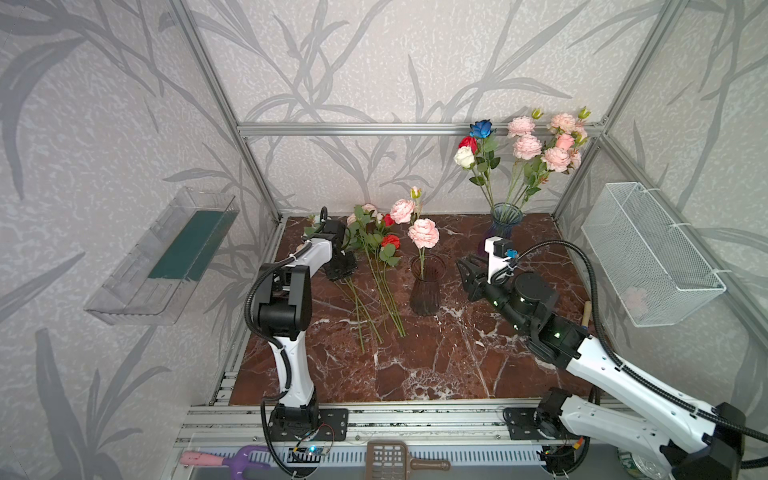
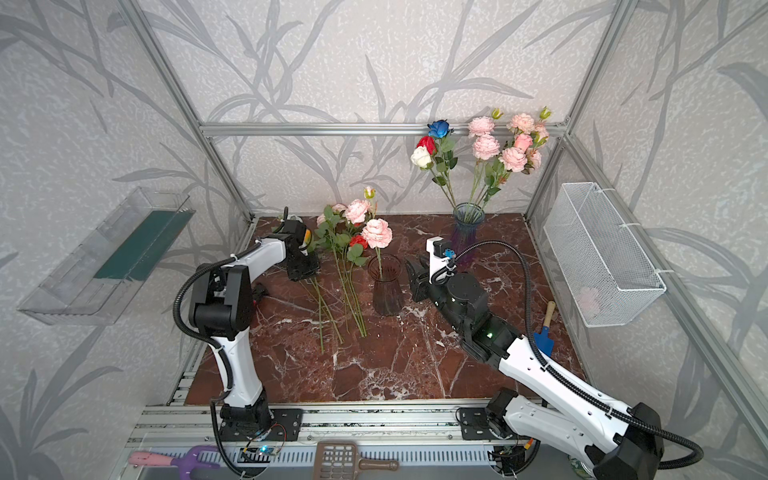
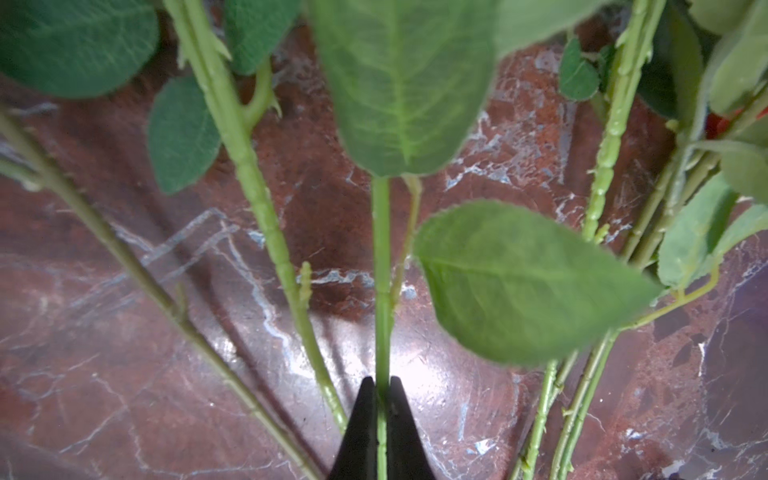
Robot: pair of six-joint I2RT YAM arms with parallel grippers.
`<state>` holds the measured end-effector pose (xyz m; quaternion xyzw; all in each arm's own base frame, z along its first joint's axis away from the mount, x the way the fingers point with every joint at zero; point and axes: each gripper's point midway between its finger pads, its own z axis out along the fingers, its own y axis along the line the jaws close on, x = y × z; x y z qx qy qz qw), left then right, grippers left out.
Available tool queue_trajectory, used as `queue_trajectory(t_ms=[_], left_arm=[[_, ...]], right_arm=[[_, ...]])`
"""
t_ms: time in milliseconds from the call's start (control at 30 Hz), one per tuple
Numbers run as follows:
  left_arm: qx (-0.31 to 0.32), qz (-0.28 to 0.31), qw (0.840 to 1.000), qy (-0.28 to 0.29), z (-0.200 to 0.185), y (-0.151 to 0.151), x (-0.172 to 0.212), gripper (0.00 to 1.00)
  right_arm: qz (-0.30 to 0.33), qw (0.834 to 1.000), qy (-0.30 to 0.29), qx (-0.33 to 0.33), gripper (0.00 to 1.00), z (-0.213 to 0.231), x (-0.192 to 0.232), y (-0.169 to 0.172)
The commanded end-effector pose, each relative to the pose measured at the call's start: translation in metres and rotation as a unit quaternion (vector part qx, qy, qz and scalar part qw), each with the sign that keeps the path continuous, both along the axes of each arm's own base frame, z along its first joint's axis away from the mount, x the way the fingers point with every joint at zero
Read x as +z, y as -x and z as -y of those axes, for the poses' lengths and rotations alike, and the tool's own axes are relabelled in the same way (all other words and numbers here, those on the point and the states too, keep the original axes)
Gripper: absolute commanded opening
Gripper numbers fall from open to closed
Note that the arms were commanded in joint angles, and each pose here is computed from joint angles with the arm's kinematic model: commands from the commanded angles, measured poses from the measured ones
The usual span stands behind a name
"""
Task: Arrange the flowers into the vase
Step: 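Grasp the orange rose stem with the left gripper and lift it, then grasp the orange rose stem with the right gripper from the left gripper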
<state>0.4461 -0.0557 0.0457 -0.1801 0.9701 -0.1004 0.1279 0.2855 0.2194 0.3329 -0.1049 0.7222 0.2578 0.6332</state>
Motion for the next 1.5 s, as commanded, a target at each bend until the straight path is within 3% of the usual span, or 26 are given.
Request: queue_trajectory(t_ms=[0,267,367,467,600,700,933,1033,1133,1267,1467], left_arm=[[-0.004,0.038,0.999,0.017,0.006,-0.004,0.034,0.0],[-0.009,0.162,0.981,0.11,0.031,-0.001,0.123,0.0],[-0.015,0.216,0.967,0.137,0.037,0.008,0.163,0.0],[-0.034,0.295,0.94,0.168,0.045,0.016,0.21,0.0],[-0.066,0.427,0.877,0.21,0.054,0.041,0.281,0.0],[-0.113,0.526,0.812,0.227,0.063,0.071,0.334,0.0],[-0.228,0.609,0.716,0.255,0.099,0.142,0.395,0.0],[-0.263,0.605,0.699,0.275,0.114,0.156,0.4,0.0],[-0.277,0.602,0.692,0.285,0.122,0.162,0.401,0.0],[-0.285,0.602,0.691,0.282,0.126,0.166,0.401,0.0],[-0.285,0.604,0.688,0.283,0.126,0.169,0.402,0.0]], right_arm=[[0.012,1.0,-0.013,0.0,0.39,0.001,0.018,0.003],[0.014,1.0,-0.014,0.005,0.39,-0.002,0.026,0.002],[0.013,1.0,-0.014,0.009,0.39,-0.005,0.029,0.001],[0.014,1.0,-0.016,0.021,0.39,-0.012,0.035,0.001],[0.037,0.994,0.005,0.099,0.41,-0.045,0.05,0.016],[0.074,0.983,0.054,0.159,0.46,-0.08,0.062,0.039],[0.067,0.967,0.098,0.227,0.52,-0.141,0.084,0.052],[0.058,0.963,0.124,0.23,0.53,-0.159,0.084,0.042],[0.049,0.962,0.135,0.231,0.53,-0.179,0.082,0.04],[0.047,0.963,0.141,0.224,0.53,-0.192,0.082,0.03],[0.034,0.964,0.149,0.217,0.42,-0.201,0.076,0.021]])
